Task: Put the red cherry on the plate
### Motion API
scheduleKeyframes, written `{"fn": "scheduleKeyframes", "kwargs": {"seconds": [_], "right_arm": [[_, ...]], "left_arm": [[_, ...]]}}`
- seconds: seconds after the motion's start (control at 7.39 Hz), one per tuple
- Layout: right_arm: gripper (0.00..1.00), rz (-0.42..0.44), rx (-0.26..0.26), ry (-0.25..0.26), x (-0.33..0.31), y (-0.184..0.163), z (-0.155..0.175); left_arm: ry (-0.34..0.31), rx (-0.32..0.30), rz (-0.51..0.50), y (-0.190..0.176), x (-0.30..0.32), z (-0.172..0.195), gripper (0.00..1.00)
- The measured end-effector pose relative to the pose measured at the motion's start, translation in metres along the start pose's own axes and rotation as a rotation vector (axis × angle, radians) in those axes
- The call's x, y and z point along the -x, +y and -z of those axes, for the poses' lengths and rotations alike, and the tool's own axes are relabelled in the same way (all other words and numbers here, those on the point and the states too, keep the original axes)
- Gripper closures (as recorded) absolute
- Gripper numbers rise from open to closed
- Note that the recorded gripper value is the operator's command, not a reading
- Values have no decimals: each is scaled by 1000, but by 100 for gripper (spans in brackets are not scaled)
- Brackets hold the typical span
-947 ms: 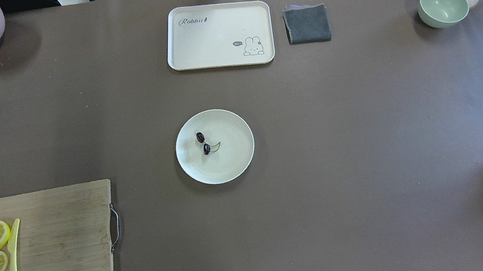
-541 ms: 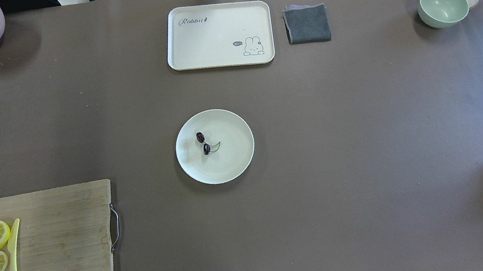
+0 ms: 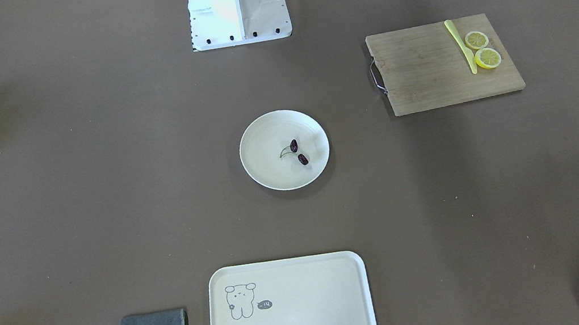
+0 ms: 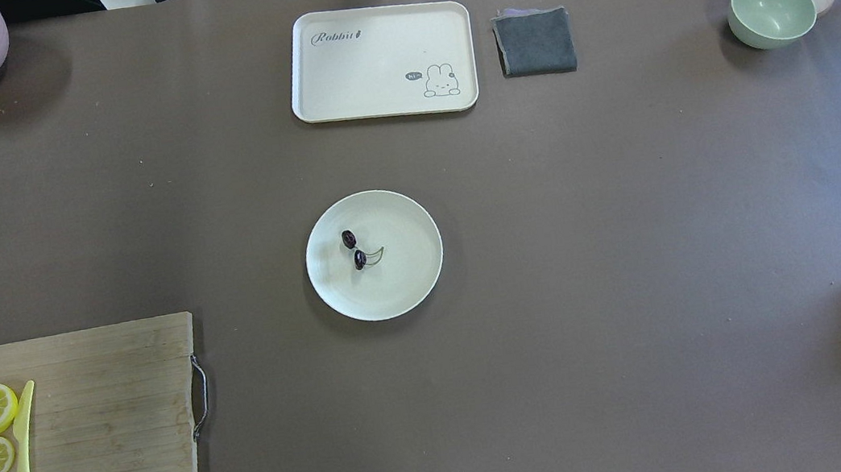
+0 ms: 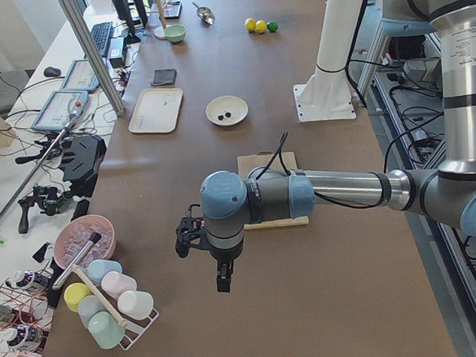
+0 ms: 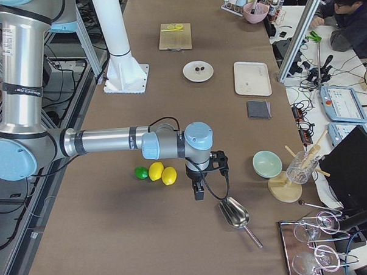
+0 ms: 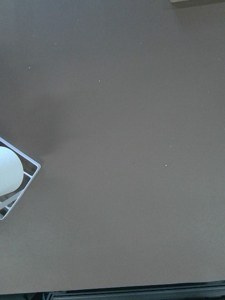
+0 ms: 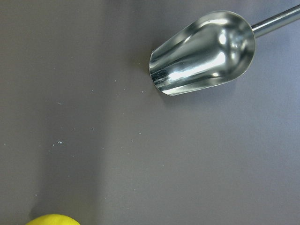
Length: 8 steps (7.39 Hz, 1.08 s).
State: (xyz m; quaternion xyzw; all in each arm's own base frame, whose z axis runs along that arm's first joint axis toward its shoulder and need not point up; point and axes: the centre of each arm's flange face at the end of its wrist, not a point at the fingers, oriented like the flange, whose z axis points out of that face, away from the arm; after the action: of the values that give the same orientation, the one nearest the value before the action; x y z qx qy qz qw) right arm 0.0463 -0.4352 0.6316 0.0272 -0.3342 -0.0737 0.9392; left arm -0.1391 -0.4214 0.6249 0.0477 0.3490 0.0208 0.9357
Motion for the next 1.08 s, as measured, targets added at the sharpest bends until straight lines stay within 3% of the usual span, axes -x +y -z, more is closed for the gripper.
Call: {"fn": "scheduleKeyframes", "kwargs": {"seconds": [1.08], "right_arm": [[0, 2, -2, 0, 1, -1, 1]], "left_arm": [[0, 4, 6, 2, 2, -1, 2]]}}
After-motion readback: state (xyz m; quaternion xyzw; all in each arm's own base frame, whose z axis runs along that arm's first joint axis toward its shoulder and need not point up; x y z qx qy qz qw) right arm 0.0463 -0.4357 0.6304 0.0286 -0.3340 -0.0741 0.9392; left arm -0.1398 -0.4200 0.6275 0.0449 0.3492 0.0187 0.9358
